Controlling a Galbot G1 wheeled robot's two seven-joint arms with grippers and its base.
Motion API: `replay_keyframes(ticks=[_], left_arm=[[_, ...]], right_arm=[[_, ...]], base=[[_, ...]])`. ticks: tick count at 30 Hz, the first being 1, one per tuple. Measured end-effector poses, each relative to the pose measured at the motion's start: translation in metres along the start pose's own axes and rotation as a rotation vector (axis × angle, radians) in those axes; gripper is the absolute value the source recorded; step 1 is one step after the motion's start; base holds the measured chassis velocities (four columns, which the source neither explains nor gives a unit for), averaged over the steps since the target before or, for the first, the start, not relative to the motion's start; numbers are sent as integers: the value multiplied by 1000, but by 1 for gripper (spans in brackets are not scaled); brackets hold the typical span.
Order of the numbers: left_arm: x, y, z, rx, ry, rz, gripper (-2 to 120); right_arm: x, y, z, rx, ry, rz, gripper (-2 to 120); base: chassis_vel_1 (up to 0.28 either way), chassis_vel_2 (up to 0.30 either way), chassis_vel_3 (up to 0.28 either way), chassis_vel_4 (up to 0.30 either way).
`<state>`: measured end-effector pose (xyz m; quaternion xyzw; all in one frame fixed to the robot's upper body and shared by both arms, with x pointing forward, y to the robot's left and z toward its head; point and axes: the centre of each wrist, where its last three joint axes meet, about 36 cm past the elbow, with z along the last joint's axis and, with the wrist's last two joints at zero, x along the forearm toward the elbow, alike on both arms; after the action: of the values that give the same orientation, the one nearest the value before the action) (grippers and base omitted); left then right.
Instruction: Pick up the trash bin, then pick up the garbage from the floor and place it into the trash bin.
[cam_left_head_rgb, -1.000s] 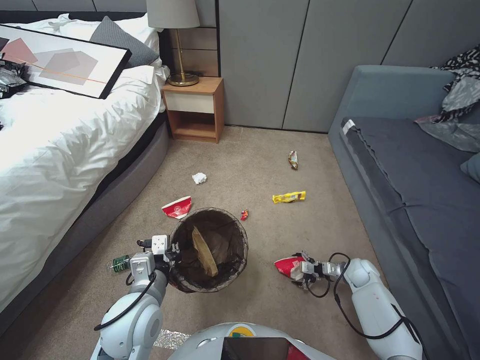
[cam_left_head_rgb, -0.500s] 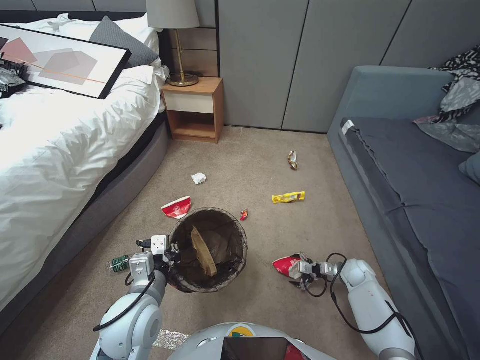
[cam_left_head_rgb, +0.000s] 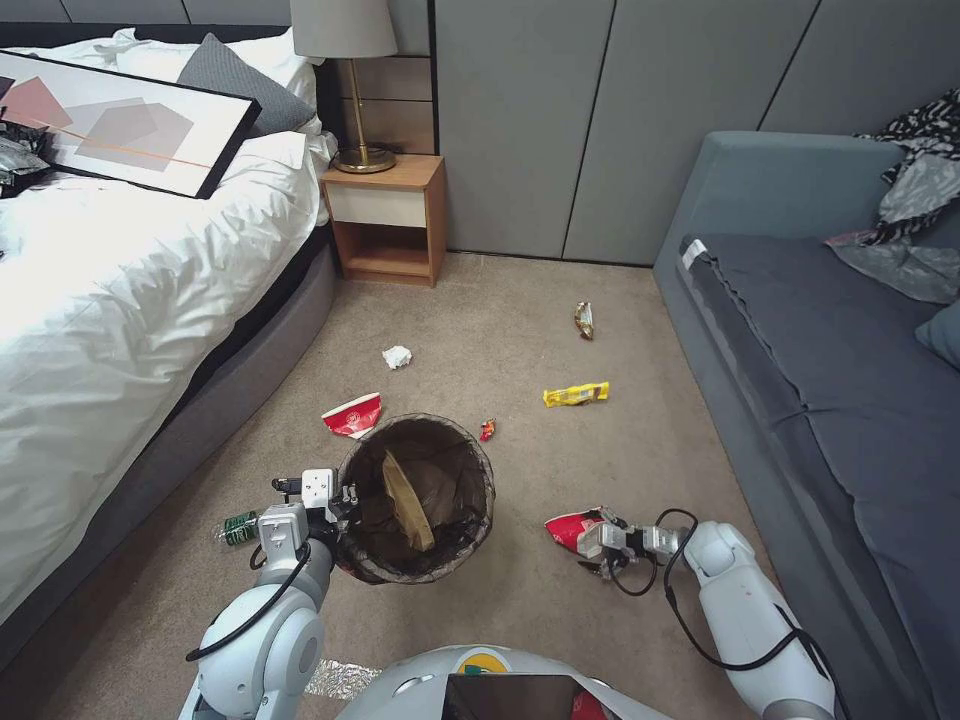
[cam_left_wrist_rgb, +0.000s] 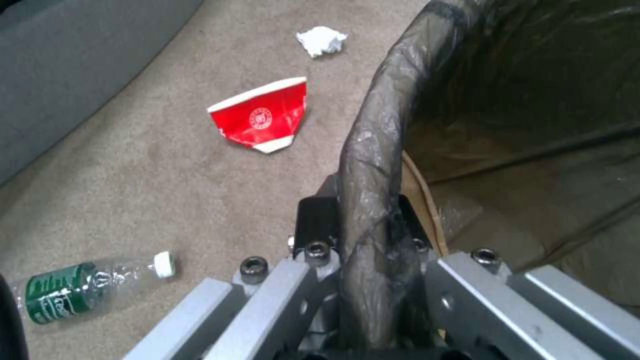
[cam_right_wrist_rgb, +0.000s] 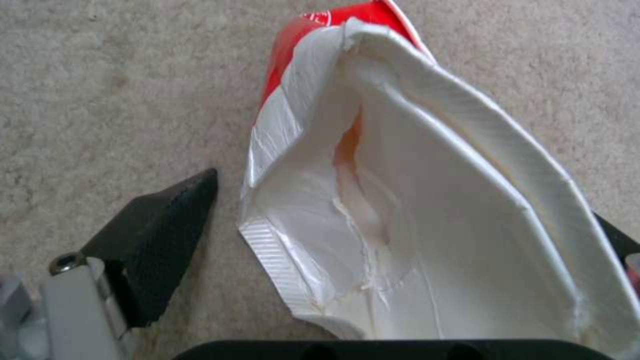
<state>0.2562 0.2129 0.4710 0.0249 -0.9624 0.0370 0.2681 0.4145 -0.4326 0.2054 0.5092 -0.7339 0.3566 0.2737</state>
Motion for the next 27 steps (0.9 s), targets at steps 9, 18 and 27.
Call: replay_keyframes(ticks=[9, 18, 27], left_arm=[[0, 0, 0, 1, -1, 2, 3], [-2, 0, 1, -1, 2, 1, 3], [-3, 0, 1, 0, 2, 4, 3]], right_arm=[[6, 1, 4, -8, 1, 8, 79], [17, 3, 5, -6, -1, 34, 65], [22, 4, 8, -15, -7, 49, 28]], base=[[0, 0, 0, 0], [0, 0, 0, 0], [0, 0, 0, 0]])
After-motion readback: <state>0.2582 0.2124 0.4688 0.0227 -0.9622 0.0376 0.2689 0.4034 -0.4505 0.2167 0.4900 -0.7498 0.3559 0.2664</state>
